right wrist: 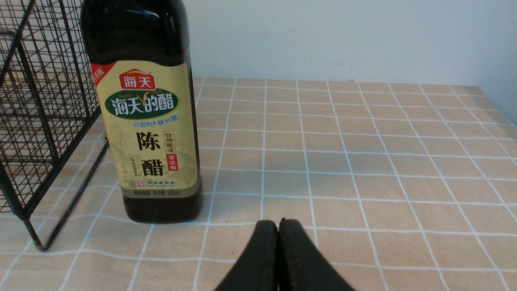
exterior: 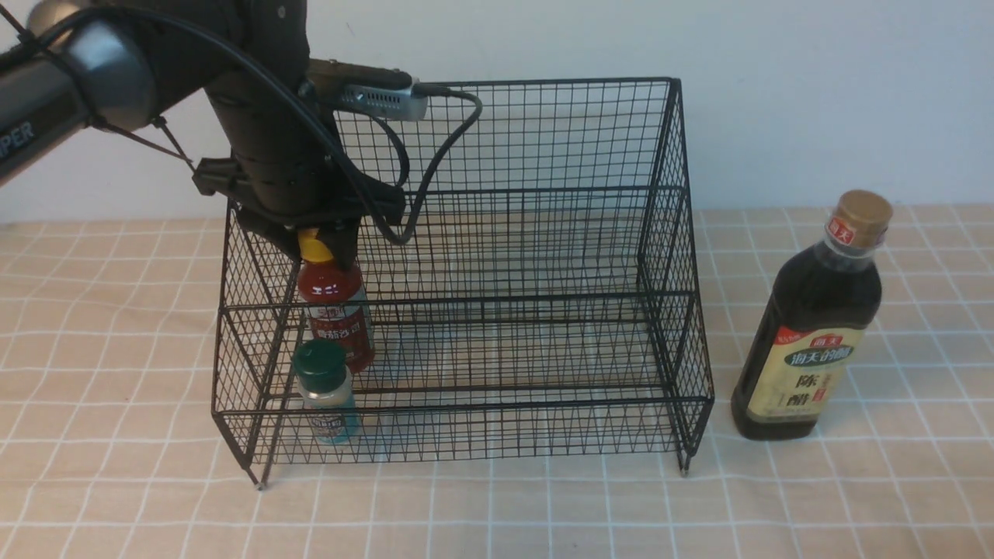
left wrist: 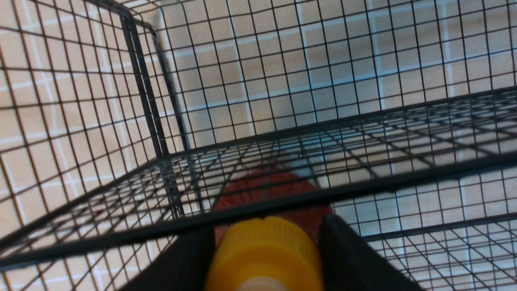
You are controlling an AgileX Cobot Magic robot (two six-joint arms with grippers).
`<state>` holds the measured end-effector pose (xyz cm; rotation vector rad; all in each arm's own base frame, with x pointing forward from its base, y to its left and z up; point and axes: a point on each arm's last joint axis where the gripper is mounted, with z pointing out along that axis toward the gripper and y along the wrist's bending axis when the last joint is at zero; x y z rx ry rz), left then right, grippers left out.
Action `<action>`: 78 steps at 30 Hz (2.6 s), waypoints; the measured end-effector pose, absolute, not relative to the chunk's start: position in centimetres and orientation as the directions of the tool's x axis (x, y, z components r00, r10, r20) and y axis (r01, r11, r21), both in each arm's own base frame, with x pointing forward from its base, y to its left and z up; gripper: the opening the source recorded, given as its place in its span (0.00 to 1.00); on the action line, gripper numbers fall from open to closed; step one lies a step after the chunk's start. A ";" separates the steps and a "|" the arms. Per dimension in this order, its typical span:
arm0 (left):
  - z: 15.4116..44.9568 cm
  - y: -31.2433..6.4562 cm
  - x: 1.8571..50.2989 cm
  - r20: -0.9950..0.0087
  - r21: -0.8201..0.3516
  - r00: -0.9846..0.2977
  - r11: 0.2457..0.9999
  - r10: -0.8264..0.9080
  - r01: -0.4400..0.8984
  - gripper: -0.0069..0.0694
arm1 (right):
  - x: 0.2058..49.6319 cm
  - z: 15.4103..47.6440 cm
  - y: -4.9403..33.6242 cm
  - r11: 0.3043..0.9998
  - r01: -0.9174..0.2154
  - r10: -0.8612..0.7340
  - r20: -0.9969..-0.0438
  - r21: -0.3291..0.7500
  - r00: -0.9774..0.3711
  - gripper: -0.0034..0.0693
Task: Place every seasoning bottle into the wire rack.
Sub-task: Use the left arm to put the condiment bottle back on the shelf, then use the right arm to grab the condiment bottle closest to it
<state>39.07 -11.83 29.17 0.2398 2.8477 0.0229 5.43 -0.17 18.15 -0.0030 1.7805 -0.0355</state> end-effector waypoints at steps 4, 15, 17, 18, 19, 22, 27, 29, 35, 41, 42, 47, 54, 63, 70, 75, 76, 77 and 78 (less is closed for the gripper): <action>29.6 -11.9 39.1 -0.286 0.036 -0.944 0.987 0.161 0.158 0.66 | 5.4 18.1 -0.2 1.000 0.017 -0.021 -0.978 -0.026 -0.209 0.03; 38.9 -11.4 37.6 -0.527 -0.005 -0.840 0.988 0.130 0.156 0.40 | 5.4 18.1 -0.2 1.000 0.017 -0.021 -0.978 -0.026 -0.209 0.03; 40.4 -11.1 36.6 -0.559 -0.010 -0.819 0.987 0.127 0.159 0.30 | 5.4 18.1 -0.2 1.000 0.017 -0.021 -0.978 -0.026 -0.209 0.03; 42.6 -10.5 35.0 -0.607 -0.016 -0.786 0.987 0.118 0.161 0.19 | 5.4 18.1 -0.2 1.000 0.017 -0.021 -0.978 -0.026 -0.209 0.03; 44.2 -10.1 33.7 -0.643 -0.021 -0.758 0.987 0.110 0.161 0.14 | 5.4 18.1 -0.2 1.000 0.017 -0.021 -0.978 -0.026 -0.209 0.03; 48.3 -8.8 29.7 -0.730 -0.036 -0.678 0.986 0.085 0.163 0.09 | 5.4 18.1 -0.2 1.000 0.017 -0.021 -0.978 -0.026 -0.209 0.03; 51.4 -6.4 22.3 -0.803 -0.048 -0.592 0.984 0.063 0.170 0.08 | 5.4 18.1 -0.2 1.000 0.017 -0.021 -0.978 -0.025 -0.209 0.03; 51.8 -4.9 17.6 -0.865 -0.057 -0.500 0.982 0.043 0.183 0.08 | 5.4 18.1 -0.2 1.000 0.017 -0.021 -0.978 -0.025 -0.209 0.03; 47.2 -2.7 10.3 -0.969 -0.068 -0.248 0.972 -0.010 0.226 0.08 | 5.4 18.1 -0.2 1.000 0.018 -0.019 -0.978 -0.024 -0.209 0.03; 40.0 -1.8 6.9 -0.990 -0.105 -0.120 0.961 -0.076 0.255 0.08 | 5.4 18.1 -0.2 1.000 0.018 -0.020 -0.978 -0.024 -0.209 0.03; 39.3 -1.8 6.7 -0.988 -0.114 -0.126 0.960 -0.084 0.254 0.08 | 5.4 18.1 -0.2 1.000 0.018 -0.020 -0.978 -0.024 -0.209 0.03; 36.7 -1.8 6.5 -0.982 -0.132 -0.162 0.958 -0.093 0.254 0.08 | 5.4 18.1 -0.2 1.000 0.018 -0.020 -0.978 -0.024 -0.209 0.03; 34.0 -1.9 7.1 -0.971 -0.115 -0.231 0.964 -0.058 0.241 0.08 | 5.4 18.1 -0.2 1.000 0.018 -0.020 -0.978 -0.024 -0.209 0.03; 32.9 -1.9 7.3 -0.976 -0.060 -0.216 0.968 -0.005 0.246 0.08 | 5.4 18.1 -0.2 1.000 0.018 -0.020 -0.978 -0.024 -0.209 0.03; 28.5 -0.9 7.0 -0.988 -0.034 -0.156 0.989 -0.011 0.144 0.08 | 5.4 18.1 -0.2 1.000 0.018 -0.020 -0.978 -0.024 -0.209 0.03; 23.0 -0.3 5.9 -0.990 -0.030 -0.141 0.998 -0.022 0.053 0.08 | 5.4 18.1 -0.2 1.000 0.018 -0.020 -0.978 -0.024 -0.209 0.03; 21.2 -0.3 5.8 -0.988 -0.030 -0.155 0.999 -0.022 0.044 0.08 | 5.4 18.1 -0.2 1.000 0.018 -0.020 -0.978 -0.024 -0.209 0.03; 20.8 -0.2 5.7 -0.988 -0.030 -0.156 0.999 -0.023 0.042 0.08 | 5.4 18.1 -0.2 1.000 0.018 -0.020 -0.978 -0.024 -0.209 0.03; 19.3 -0.2 5.6 -0.985 -0.029 -0.172 0.999 -0.022 0.039 0.08 | 5.4 18.1 -0.2 1.000 0.018 -0.020 -0.978 -0.024 -0.209 0.03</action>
